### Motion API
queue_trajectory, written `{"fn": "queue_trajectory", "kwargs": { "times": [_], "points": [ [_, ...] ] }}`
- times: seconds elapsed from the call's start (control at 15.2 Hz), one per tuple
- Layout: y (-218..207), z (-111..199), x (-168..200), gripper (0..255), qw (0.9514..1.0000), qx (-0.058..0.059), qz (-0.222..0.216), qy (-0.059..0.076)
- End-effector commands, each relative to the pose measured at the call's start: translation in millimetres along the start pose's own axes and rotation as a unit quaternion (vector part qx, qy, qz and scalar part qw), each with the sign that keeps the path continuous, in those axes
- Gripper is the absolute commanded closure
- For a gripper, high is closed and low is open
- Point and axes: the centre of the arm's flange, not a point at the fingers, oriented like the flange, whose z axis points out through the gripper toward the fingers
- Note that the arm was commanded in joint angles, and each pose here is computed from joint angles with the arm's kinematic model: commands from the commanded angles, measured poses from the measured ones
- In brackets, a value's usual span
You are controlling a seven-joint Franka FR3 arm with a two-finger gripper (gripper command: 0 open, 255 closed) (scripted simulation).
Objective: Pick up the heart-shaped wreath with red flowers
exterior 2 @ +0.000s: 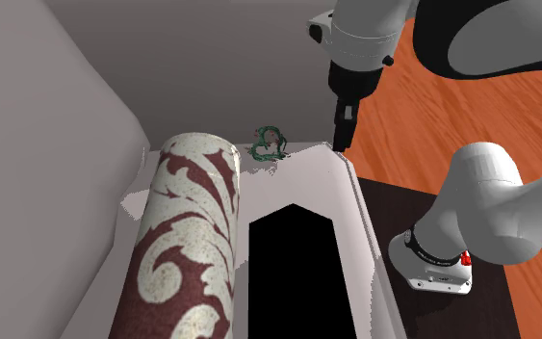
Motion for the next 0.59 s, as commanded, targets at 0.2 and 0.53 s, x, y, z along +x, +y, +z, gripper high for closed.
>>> {"fn": "queue_trajectory", "kwargs": {
  "times": [0.2, 0.53],
  "points": [
    [18, 29, 27, 0, 0.9996, 0.017, 0.021, -0.012],
    [49, 81, 69, 0, 0.9969, 0.046, 0.056, -0.032]
  ]
}}
